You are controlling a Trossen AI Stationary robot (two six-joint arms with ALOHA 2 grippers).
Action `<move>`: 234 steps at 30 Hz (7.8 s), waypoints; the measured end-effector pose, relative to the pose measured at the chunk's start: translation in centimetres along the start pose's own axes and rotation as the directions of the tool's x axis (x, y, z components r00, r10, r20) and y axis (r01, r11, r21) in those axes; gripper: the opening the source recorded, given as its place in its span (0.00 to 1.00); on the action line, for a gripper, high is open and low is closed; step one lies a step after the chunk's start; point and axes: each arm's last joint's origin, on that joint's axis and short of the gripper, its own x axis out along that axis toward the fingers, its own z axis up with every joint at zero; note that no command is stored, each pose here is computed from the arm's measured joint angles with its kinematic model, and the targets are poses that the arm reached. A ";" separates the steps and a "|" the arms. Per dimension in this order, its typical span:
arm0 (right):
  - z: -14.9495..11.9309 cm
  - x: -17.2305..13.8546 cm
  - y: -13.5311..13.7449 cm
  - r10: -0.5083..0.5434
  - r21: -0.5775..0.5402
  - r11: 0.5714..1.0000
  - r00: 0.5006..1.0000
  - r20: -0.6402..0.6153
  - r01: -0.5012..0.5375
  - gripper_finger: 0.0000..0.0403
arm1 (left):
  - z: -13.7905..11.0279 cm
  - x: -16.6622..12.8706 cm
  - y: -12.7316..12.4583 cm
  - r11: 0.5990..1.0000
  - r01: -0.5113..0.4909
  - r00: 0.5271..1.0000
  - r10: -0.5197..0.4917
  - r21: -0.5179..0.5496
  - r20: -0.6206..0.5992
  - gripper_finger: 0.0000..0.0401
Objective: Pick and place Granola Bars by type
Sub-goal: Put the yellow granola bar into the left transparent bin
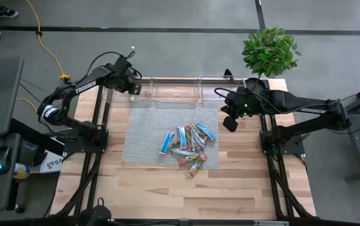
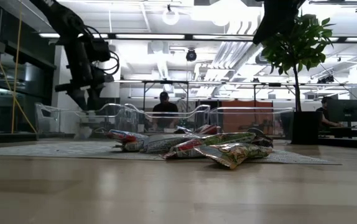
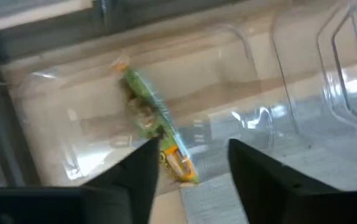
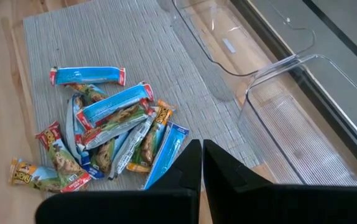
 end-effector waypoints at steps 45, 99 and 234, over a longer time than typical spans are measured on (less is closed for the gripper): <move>-7.9 18.1 17.1 0.307 -0.711 0.504 0.871 -0.383 -0.491 0.51 | -7.8 -13.7 -10.2 0.314 0.672 0.498 -0.862 0.670 -0.096 0.70; -8.5 17.3 20.3 0.369 -0.629 0.554 0.838 -0.401 -0.545 0.51 | -7.6 -13.5 -10.1 0.386 0.616 0.549 -0.835 0.687 -0.022 0.70; 22.1 8.0 7.2 0.406 -0.430 0.882 0.770 0.492 -0.191 0.38 | -6.0 -14.3 -11.3 0.359 0.404 0.450 -0.879 0.841 0.159 0.29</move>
